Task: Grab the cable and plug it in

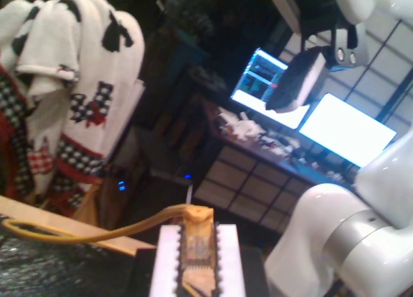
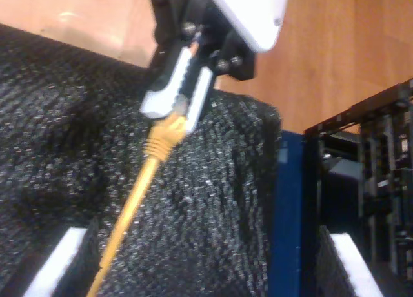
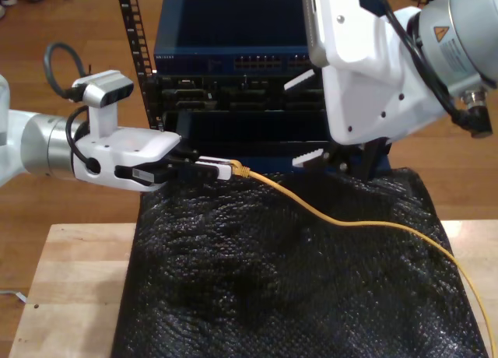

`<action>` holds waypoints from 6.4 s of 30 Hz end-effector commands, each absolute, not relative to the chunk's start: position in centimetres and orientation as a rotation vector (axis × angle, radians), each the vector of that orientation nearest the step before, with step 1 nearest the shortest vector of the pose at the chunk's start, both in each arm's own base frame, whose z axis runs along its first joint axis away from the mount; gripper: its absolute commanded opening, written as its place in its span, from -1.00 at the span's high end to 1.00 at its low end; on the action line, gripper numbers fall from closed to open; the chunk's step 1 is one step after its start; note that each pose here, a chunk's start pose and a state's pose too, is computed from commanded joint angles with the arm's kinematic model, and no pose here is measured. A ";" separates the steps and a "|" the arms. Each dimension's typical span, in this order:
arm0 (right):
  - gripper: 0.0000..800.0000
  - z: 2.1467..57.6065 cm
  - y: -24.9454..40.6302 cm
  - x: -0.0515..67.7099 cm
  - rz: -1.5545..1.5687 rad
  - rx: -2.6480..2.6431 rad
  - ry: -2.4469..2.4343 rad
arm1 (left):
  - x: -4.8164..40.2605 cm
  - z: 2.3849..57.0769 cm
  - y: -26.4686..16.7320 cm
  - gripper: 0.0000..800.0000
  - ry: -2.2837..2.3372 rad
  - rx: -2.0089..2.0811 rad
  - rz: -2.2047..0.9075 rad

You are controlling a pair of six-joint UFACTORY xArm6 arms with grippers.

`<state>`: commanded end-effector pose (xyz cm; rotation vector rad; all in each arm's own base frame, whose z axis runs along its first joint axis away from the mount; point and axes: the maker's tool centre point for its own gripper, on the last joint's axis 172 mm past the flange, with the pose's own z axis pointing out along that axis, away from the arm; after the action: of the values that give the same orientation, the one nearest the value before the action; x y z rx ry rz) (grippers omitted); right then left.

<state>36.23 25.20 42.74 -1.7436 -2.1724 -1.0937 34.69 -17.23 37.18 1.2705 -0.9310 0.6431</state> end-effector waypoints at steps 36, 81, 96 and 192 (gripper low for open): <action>-0.89 44.8 33.2 32.6 -1.515 -1.345 -2.428 | 33.7 42.7 -15.4 0.99 -0.741 0.955 0.577; 0.28 44.8 32.7 33.7 -1.571 -1.387 -2.412 | 32.8 44.2 -14.3 0.93 -0.669 0.893 0.421; 0.48 44.8 32.7 33.7 -1.571 -1.390 -2.407 | 32.7 44.0 -14.4 0.93 -0.669 0.894 0.414; 1.00 37.9 20.1 44.1 -1.077 -2.113 -1.880 | 35.7 35.5 -15.6 -0.99 -0.869 1.461 0.494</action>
<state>44.07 20.14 37.90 -2.1130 -1.8795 -1.0768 35.72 -15.61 35.45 1.4607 -0.8689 0.4943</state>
